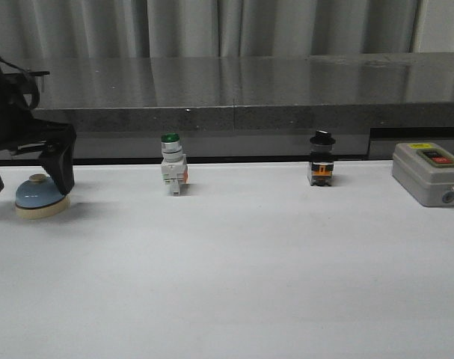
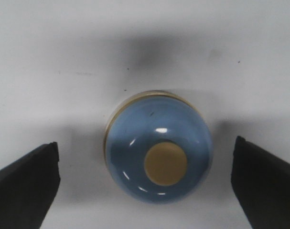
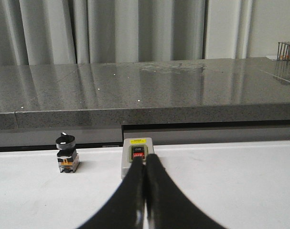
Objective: Place and press bell with both arms
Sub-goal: 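Lower the left gripper and grasp the blue bell by its dome, then lift the bell and carry it toward the table center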
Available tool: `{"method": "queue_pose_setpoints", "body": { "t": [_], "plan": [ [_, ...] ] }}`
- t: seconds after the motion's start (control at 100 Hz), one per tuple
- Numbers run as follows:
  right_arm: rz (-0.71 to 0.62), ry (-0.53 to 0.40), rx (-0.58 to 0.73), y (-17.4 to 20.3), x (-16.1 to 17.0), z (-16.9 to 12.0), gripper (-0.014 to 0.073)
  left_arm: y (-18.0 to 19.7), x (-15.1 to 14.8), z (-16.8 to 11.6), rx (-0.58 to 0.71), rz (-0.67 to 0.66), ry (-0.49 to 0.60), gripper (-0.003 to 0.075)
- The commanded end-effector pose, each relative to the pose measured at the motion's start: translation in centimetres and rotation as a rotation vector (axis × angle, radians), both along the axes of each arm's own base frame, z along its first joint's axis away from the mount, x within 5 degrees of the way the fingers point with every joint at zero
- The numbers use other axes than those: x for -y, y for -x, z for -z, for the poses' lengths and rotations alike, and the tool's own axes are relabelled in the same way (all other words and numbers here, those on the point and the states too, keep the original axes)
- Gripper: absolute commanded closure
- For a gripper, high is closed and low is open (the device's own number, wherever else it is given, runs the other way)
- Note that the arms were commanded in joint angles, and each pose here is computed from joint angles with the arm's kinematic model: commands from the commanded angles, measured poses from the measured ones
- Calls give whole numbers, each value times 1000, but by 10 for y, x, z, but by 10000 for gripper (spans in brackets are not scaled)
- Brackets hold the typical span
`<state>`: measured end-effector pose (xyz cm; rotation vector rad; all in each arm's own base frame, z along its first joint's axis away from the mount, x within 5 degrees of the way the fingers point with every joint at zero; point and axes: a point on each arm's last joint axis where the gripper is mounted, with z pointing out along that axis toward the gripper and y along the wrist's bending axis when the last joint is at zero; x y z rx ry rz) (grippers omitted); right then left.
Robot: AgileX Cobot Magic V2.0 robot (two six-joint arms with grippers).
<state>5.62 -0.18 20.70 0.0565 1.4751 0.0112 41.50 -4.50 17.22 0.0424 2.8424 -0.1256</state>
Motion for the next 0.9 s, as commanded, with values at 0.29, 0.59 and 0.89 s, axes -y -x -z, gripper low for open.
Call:
{"method": "queue_pose_setpoints", "body": {
  "t": [0.29,0.59,0.89],
  "plan": [
    [9,18,110,3,0,-13,664,-7,3,-26,118,-7,21,213],
    [9,18,110,3,0,-13,664,-8,3,-27,118,-7,21,429],
    [9,18,110,3,0,-13,664,-14,19,-80,175,38,37,451]
  ]
}}
